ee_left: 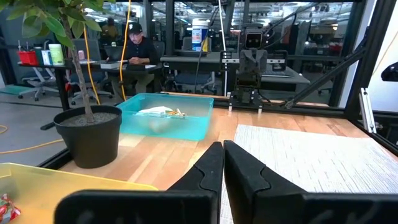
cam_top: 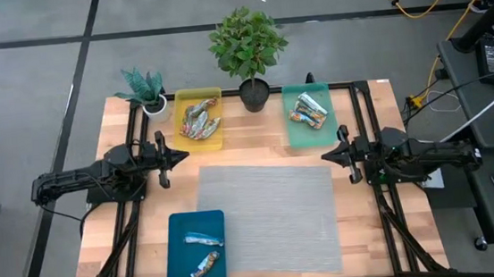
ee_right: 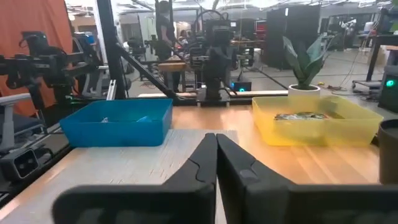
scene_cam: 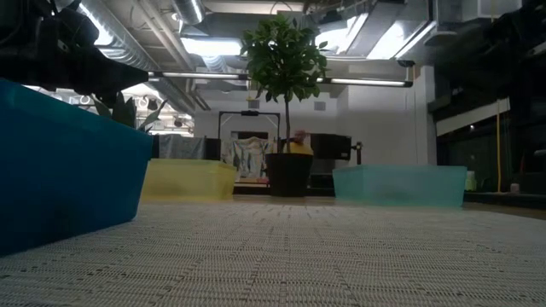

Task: Pick and place Granola Bars by type
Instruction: Return to Home Position

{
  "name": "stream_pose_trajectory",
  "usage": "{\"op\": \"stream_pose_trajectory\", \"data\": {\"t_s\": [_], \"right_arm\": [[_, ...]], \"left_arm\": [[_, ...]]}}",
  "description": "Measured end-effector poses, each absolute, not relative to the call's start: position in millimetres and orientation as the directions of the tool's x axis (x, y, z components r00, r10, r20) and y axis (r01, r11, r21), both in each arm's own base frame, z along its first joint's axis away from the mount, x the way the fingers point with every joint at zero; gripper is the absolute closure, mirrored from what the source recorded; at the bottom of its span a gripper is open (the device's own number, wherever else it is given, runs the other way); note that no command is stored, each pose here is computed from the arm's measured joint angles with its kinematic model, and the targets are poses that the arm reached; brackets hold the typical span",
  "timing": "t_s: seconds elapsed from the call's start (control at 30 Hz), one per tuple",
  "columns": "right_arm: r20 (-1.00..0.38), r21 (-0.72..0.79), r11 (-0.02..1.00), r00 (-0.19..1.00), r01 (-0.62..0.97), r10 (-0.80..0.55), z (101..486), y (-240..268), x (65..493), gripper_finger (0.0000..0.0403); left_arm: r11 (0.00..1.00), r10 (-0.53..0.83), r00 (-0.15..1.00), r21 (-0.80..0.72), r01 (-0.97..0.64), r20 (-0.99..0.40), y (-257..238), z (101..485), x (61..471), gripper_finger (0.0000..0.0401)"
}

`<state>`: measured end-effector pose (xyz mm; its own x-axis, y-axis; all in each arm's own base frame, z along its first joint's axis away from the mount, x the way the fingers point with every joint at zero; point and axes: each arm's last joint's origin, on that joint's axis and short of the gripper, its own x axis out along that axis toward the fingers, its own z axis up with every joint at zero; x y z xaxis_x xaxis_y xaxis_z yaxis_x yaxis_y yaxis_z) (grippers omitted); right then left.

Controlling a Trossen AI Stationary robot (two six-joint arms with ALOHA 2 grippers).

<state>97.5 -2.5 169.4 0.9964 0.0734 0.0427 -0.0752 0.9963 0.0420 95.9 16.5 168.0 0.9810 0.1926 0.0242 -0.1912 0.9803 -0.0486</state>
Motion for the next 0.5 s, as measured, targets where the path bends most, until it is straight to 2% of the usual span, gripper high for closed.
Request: {"op": "stream_pose_trajectory", "data": {"t_s": [0.23,0.5], "right_arm": [[0.036,-0.034,0.999,0.999,-0.032,0.033,168.8,-3.6,97.6,0.0374],[0.036,-0.037,0.999,0.999,-0.031,0.032,168.8,-3.7,97.6,0.0374]], "left_arm": [[0.980,0.193,0.981,-0.048,-0.191,0.024,16.5,168.0,95.9,0.0398],[0.980,0.193,0.981,-0.048,-0.192,0.024,16.6,168.0,95.9,0.0394]]}}
